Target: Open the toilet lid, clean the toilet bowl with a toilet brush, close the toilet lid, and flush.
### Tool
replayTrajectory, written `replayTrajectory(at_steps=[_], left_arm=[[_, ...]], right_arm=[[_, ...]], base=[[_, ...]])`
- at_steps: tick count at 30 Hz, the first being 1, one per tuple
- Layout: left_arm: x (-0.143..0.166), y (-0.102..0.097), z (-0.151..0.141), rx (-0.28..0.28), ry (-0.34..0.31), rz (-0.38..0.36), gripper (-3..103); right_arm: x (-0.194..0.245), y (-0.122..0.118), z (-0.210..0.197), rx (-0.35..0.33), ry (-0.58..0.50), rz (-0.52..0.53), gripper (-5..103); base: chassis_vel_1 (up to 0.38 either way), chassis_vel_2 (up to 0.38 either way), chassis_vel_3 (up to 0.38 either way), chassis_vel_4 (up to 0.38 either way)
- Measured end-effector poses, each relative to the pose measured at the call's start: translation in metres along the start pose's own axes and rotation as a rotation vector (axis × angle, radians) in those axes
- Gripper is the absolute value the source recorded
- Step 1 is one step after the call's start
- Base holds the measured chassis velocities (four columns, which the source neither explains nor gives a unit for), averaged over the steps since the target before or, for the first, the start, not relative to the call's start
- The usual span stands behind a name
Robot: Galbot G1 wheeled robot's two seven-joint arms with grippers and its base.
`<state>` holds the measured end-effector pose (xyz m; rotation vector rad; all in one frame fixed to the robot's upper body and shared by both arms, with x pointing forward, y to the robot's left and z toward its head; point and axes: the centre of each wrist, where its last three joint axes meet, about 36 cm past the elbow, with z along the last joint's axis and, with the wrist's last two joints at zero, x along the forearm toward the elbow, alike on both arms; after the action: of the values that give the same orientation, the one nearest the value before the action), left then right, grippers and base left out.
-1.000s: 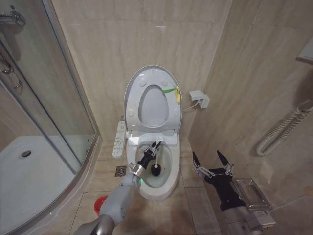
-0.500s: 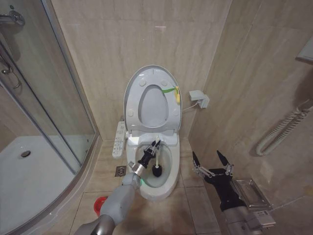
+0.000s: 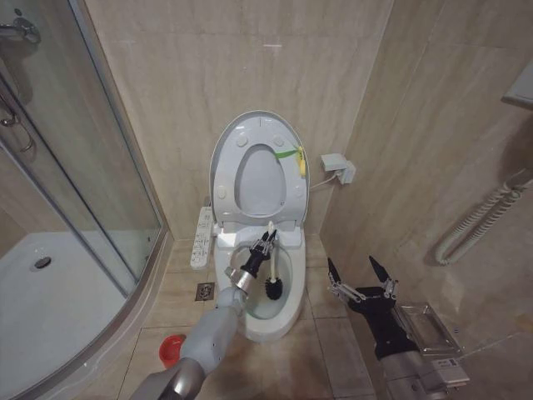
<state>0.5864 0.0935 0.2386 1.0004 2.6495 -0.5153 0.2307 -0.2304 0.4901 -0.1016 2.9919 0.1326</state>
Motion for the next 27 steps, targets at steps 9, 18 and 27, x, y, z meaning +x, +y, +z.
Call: replayTrajectory(at_steps=[9,18,27], left_arm=[[-0.004,-0.002,-0.004,-0.033,-0.008,0.024,21],[-0.001,0.001,0.000,-0.029,0.005,-0.004,21],[0.006,0.006,-0.003,-0.096,0.015,0.017,21]], right_arm=[[0.000,0.000,0.000,0.000,0.000,0.000,100],[0.000,0.000,0.000,0.000,0.000,0.000,100],[0.000,0.000,0.000,0.000,0.000,0.000,100]], base=[[0.000,0.000,0.000,0.000],[0.000,0.000,0.000,0.000],[0.000,0.000,0.000,0.000]])
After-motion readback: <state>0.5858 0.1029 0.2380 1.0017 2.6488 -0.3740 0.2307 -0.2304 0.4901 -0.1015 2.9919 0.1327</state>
